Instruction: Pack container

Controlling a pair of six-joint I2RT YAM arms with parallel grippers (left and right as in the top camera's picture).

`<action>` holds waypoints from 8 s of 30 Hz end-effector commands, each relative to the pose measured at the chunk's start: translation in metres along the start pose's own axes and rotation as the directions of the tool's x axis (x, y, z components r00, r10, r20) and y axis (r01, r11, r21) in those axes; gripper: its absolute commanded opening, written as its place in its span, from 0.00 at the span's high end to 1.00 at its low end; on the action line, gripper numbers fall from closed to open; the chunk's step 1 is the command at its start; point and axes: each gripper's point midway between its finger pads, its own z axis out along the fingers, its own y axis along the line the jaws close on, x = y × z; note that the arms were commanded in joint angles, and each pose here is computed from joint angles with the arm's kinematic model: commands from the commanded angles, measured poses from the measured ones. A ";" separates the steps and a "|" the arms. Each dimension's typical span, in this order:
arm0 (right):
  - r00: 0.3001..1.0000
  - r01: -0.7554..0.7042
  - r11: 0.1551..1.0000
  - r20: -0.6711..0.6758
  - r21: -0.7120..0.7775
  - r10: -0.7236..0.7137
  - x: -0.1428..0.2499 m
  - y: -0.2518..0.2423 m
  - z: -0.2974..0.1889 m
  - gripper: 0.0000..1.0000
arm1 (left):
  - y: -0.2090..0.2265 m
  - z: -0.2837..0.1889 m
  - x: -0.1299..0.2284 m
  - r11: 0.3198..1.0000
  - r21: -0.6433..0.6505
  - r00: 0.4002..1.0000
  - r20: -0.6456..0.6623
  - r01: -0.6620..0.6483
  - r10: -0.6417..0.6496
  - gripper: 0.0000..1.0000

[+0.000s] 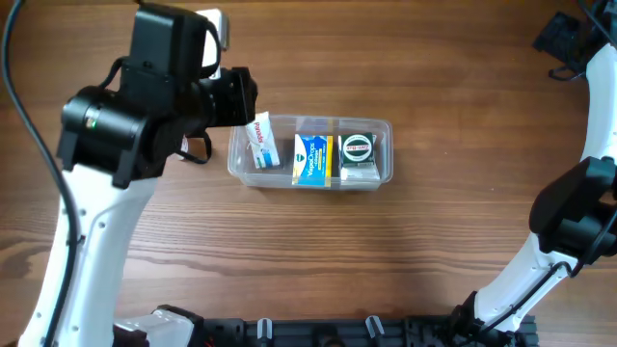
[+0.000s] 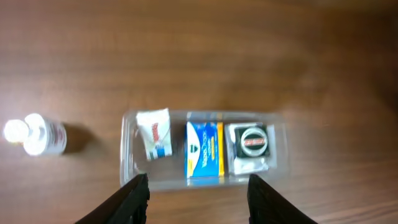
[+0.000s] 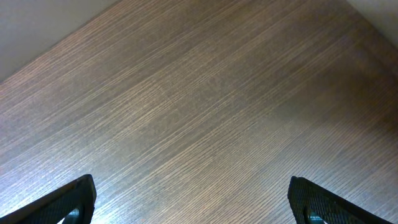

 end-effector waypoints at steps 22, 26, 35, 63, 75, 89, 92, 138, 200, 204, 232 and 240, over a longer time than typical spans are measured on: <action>1.000 0.017 1.000 0.011 0.013 -0.017 -0.003 -0.001 0.000 0.00 | 0.046 0.187 0.056 0.950 -0.305 0.905 -0.382 0.068 -0.188 0.33; 1.000 0.017 1.000 0.011 0.013 -0.017 -0.003 -0.001 0.000 0.00 | 0.049 0.187 0.054 0.945 -0.321 0.908 -0.374 0.064 -0.188 0.31; 1.000 0.017 1.000 0.011 0.013 -0.017 -0.003 -0.001 0.000 0.00 | 0.057 0.193 0.084 0.938 -0.343 0.869 -0.448 0.052 -0.212 0.29; 1.000 0.017 1.000 0.011 0.013 -0.017 -0.003 -0.001 0.000 0.00 | 0.069 0.246 0.107 0.947 -0.321 0.880 -0.441 0.031 -0.178 0.31; 1.000 0.017 1.000 0.011 0.013 -0.017 -0.003 -0.001 0.000 0.00 | 0.062 0.245 0.112 0.956 -0.291 0.865 -0.467 0.048 -0.186 0.53; 1.000 0.017 1.000 0.011 0.013 -0.017 -0.003 -0.001 0.000 0.00 | 0.047 0.215 0.119 0.983 -0.183 0.832 -0.546 -0.002 -0.101 0.49; 1.000 0.017 1.000 0.011 0.013 -0.017 -0.003 -0.001 0.000 0.00 | 0.047 0.213 0.122 0.983 -0.185 0.824 -0.557 -0.002 -0.103 0.49; 1.000 0.017 1.000 0.011 0.013 -0.017 -0.003 -0.001 0.000 0.00 | 0.197 0.073 -0.010 0.804 -0.452 0.859 -0.139 0.387 -0.492 0.00; 1.000 0.017 1.000 0.011 0.013 -0.017 -0.003 -0.001 0.000 0.00 | 0.243 0.192 0.105 0.903 -0.429 0.690 -0.641 0.041 -0.336 0.07; 1.000 0.017 1.000 0.011 0.013 -0.017 -0.003 -0.001 0.000 0.00 | 0.243 0.194 0.107 0.902 -0.429 0.690 -0.641 0.041 -0.336 0.07; 1.000 0.017 1.000 0.011 0.013 -0.017 -0.003 -0.001 0.000 0.00 | 0.247 0.207 0.093 0.903 -0.427 0.743 -0.587 0.053 -0.321 0.75; 1.000 0.017 1.000 0.011 0.013 -0.017 -0.003 -0.001 0.000 0.00 | 0.221 0.191 0.064 0.932 -0.339 0.775 -0.552 0.127 -0.306 0.77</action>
